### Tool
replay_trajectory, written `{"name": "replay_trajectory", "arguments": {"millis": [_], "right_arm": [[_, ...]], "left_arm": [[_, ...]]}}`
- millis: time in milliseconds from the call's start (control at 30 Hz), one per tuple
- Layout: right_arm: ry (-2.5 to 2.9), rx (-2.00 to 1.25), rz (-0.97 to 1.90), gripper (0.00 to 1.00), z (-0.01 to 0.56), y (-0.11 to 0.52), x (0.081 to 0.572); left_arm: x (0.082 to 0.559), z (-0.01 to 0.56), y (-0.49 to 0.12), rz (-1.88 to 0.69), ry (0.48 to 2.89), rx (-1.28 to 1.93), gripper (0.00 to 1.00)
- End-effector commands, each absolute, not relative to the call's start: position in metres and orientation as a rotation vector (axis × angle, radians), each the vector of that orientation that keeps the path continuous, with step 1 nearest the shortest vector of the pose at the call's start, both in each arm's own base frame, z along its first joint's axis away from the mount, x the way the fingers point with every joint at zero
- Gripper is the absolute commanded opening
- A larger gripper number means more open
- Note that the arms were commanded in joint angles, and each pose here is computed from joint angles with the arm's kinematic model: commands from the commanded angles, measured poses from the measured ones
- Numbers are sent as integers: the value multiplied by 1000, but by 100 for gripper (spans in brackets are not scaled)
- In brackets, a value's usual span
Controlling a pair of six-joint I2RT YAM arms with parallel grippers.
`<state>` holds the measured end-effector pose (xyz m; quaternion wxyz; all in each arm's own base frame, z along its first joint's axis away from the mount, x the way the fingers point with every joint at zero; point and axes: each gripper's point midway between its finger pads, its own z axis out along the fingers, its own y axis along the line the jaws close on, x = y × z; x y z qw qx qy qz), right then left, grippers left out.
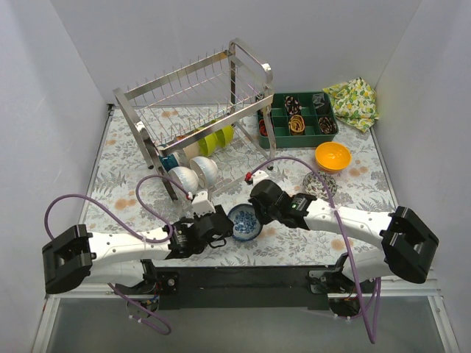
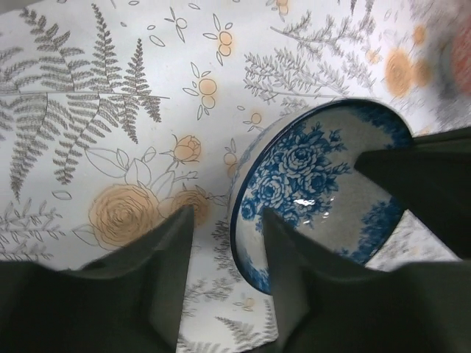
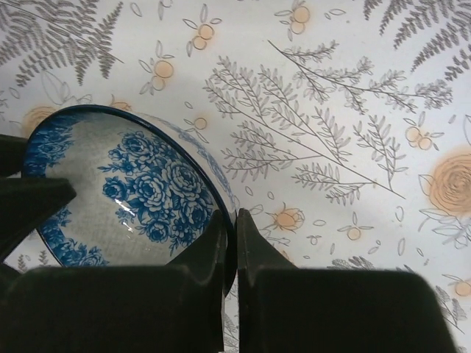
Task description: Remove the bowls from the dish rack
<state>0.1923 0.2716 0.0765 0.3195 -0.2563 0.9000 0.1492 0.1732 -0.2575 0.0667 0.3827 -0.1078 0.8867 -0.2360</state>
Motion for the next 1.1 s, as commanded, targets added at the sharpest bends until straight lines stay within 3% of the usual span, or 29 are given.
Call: {"name": "replay_trajectory", "arguments": {"millis": [0, 67, 200, 567, 1067], "right_arm": [[2313, -608, 319, 1, 106, 260, 211], [2310, -584, 320, 1, 114, 253, 215], [2337, -488, 299, 1, 129, 216, 234], [2331, 1, 251, 1, 178, 77, 296], [2485, 284, 275, 3, 120, 9, 323]], "left_arm": [[182, 104, -256, -630, 2164, -271, 54], [182, 110, -253, -626, 2153, -239, 75], [180, 123, -247, -607, 2138, -158, 98], [172, 129, -221, -500, 2150, 0, 98], [169, 96, -236, -454, 2256, 194, 98]]}}
